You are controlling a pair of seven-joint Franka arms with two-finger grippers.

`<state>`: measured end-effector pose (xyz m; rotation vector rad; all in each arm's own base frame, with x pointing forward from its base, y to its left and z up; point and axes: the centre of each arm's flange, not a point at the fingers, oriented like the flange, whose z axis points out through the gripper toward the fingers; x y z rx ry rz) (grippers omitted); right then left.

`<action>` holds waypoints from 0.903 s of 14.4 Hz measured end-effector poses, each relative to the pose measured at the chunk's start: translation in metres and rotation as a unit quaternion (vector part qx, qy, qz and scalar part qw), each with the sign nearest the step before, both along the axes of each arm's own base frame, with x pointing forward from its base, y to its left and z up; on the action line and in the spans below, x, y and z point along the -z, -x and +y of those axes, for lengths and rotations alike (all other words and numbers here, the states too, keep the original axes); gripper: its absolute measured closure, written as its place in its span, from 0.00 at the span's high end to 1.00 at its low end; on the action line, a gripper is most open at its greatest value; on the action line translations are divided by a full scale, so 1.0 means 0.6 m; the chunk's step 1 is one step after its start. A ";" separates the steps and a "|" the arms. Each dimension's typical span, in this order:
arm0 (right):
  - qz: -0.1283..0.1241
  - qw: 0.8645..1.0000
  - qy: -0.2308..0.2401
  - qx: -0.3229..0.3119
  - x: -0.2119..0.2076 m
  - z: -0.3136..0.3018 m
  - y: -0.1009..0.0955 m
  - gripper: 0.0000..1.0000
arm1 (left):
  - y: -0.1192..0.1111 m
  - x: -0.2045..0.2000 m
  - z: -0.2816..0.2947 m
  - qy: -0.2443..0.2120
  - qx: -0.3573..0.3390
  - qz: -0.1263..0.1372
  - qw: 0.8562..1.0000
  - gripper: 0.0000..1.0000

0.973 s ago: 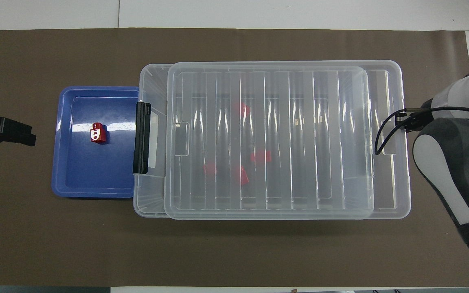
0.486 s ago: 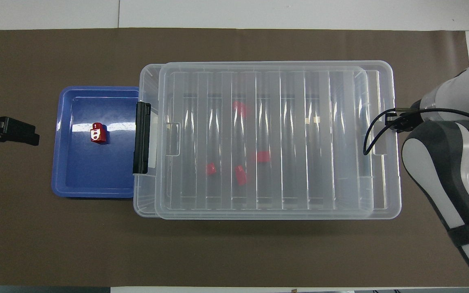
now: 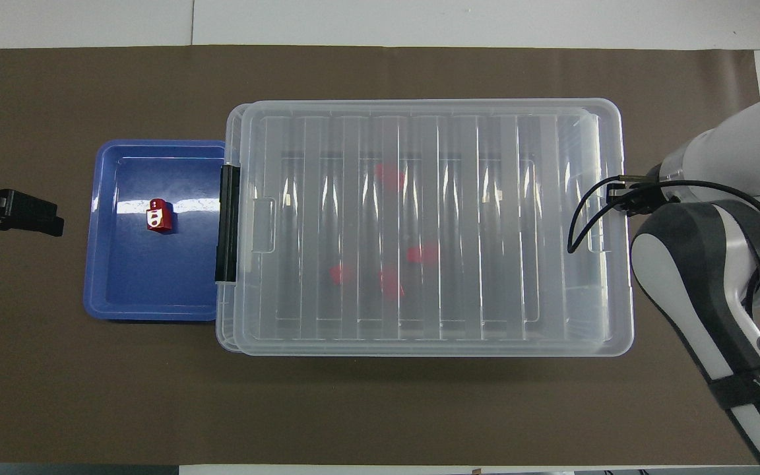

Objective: Place red block in blue tray from box
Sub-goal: 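Slide the lid closed over the box with the right gripper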

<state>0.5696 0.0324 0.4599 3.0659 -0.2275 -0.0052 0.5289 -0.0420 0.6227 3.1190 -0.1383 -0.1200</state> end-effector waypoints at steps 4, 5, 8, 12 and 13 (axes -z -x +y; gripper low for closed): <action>0.000 1.000 0.000 0.000 0.000 0.001 0.000 0.01 | 0.000 0.000 0.004 0.000 -0.002 0.000 1.000 1.00; 0.000 1.000 0.000 -0.001 0.000 0.001 0.000 0.01 | 0.000 0.000 0.005 0.000 -0.003 0.000 1.000 1.00; 0.000 1.000 0.000 0.000 0.000 0.002 0.000 0.01 | 0.000 0.000 0.005 0.000 -0.003 0.000 1.000 1.00; 0.000 1.000 0.000 -0.001 0.000 0.005 0.000 0.01 | 0.000 0.000 0.005 0.000 -0.003 0.000 1.000 1.00; 0.000 1.000 0.000 -0.002 0.000 0.007 0.001 0.01 | 0.000 0.000 0.005 0.000 -0.003 0.000 1.000 1.00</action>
